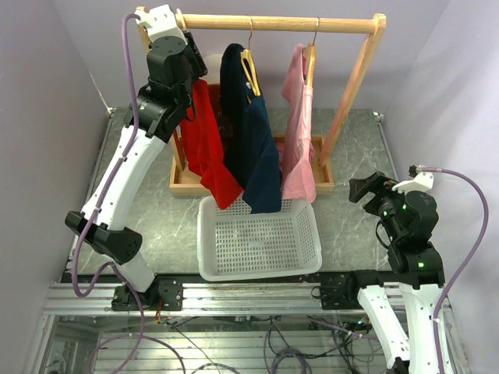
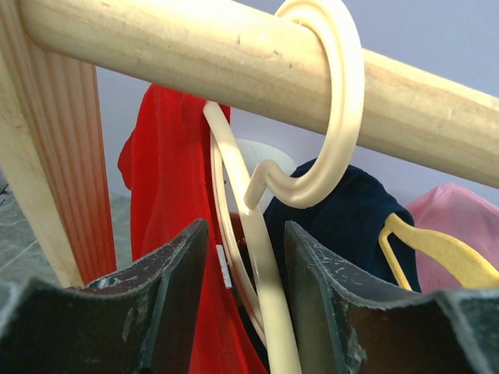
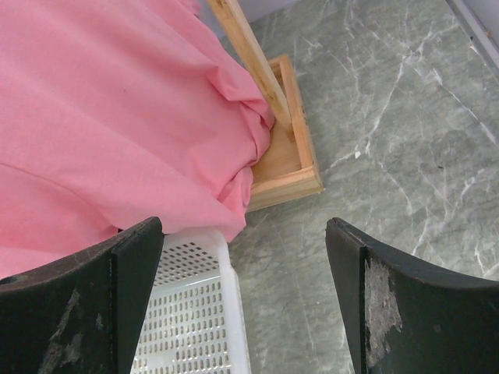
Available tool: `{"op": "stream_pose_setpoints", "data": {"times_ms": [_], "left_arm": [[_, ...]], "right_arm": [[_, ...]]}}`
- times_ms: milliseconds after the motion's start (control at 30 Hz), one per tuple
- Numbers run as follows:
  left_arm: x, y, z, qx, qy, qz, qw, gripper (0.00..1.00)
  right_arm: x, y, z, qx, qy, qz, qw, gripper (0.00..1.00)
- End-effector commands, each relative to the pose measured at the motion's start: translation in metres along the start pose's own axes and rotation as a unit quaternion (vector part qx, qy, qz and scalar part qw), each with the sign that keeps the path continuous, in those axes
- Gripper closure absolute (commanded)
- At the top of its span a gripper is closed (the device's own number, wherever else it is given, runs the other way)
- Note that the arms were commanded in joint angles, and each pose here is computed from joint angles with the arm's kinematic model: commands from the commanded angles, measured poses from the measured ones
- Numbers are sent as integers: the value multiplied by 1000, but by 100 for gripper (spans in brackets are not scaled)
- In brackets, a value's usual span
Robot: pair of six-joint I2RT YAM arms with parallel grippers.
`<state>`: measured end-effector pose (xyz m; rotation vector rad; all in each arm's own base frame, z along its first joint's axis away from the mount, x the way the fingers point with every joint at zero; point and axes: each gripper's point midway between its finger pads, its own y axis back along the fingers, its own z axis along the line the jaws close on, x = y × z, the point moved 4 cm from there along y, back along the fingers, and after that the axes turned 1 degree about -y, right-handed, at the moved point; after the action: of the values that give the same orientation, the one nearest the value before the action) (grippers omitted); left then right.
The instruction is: Remove the t-shirt from the hanger
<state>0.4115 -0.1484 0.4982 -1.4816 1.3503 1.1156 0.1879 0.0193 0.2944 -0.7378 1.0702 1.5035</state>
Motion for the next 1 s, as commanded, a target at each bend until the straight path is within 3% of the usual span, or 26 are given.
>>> {"op": "stream_pose_setpoints", "data": {"times_ms": [0, 100, 267, 967], "left_arm": [[6, -9, -3, 10, 3, 1, 1000, 45], [8, -10, -3, 9, 0, 2, 1000, 49], [11, -12, -3, 11, -4, 1, 1000, 92], [-50, 13, -2, 137, -41, -130, 981, 93]], "right_arm": [[1, -1, 1, -5, -2, 1, 1000, 15], [1, -1, 1, -6, -2, 2, 1000, 15], [3, -2, 0, -4, -1, 4, 1000, 15], [10, -7, -3, -2, 4, 9, 1000, 16]]}}
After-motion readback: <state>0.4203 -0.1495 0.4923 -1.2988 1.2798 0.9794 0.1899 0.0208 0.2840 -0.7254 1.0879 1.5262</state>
